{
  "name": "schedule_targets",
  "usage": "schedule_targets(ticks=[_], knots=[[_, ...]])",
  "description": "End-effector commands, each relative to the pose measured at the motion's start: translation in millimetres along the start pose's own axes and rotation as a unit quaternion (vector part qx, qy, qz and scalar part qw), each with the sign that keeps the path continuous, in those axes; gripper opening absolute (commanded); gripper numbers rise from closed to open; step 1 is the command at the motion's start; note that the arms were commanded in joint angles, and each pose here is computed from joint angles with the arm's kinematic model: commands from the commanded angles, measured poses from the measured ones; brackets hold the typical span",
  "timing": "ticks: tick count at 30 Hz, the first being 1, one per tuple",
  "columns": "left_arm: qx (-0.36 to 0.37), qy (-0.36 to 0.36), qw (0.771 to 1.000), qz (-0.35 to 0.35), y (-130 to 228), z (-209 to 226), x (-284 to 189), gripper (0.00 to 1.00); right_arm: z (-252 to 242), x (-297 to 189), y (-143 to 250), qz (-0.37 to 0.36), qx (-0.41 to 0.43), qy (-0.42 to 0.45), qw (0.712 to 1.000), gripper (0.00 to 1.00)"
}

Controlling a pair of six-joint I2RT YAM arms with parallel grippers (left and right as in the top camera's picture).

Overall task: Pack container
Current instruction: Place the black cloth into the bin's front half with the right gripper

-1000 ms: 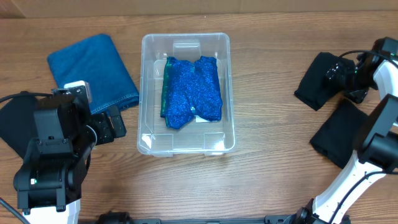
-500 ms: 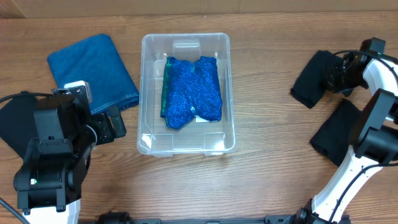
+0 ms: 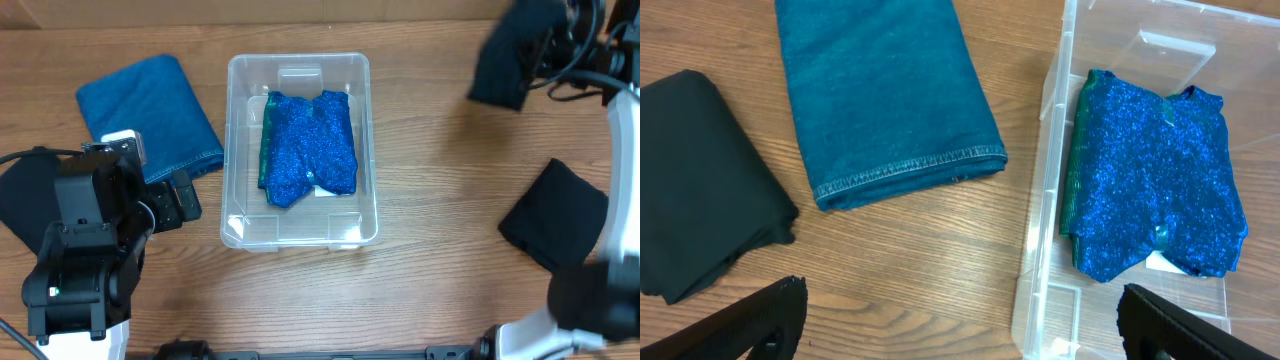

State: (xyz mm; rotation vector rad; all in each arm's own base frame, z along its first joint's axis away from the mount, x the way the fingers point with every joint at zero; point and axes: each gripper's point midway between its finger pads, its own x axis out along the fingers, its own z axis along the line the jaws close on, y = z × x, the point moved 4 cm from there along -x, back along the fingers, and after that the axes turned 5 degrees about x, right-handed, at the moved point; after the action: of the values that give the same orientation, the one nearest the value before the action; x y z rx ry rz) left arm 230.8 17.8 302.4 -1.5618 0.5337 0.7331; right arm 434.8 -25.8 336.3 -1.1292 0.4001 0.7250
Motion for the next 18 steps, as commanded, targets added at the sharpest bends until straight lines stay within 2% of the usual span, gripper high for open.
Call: schedule_targets(ticks=[1, 2, 3, 4, 8, 12, 18], knots=[[0.011, -0.006, 1.000, -0.015, -7.4, 0.8, -6.7, 1.00, 107.8, -38.0, 13.8, -0.024, -0.201, -0.081, 0.976, 0.04], [0.011, -0.006, 1.000, -0.014, -7.2, 0.8, -6.7, 1.00, 128.0, -41.4, 23.4, -0.019, -0.238, -0.093, 0.967, 0.04], [0.011, -0.006, 1.000, -0.013, -6.6, 0.8, -6.7, 1.00, 166.6, -43.2, 49.7, 0.004, -0.311, -0.118, 0.943, 0.04], [0.011, -0.006, 1.000, -0.013, -6.6, 0.8, -6.7, 1.00, 185.1, -41.0, 67.0, 0.023, -0.348, -0.129, 0.928, 0.04], [0.011, -0.006, 1.000, -0.013, -6.6, 0.8, -6.7, 1.00, 226.8, -22.9, 127.5, 0.097, -0.446, -0.151, 0.877, 0.04], [0.011, -0.005, 1.000, -0.011, -5.9, 0.4, -6.6, 1.00, 256.8, 5.9, 186.0, 0.169, -0.485, -0.185, 0.838, 0.04], [0.011, -0.005, 1.000, -0.006, -3.9, 0.6, -6.6, 1.00, 266.6, 59.1, 257.6, 0.281, -0.504, -0.192, 0.794, 0.04]])
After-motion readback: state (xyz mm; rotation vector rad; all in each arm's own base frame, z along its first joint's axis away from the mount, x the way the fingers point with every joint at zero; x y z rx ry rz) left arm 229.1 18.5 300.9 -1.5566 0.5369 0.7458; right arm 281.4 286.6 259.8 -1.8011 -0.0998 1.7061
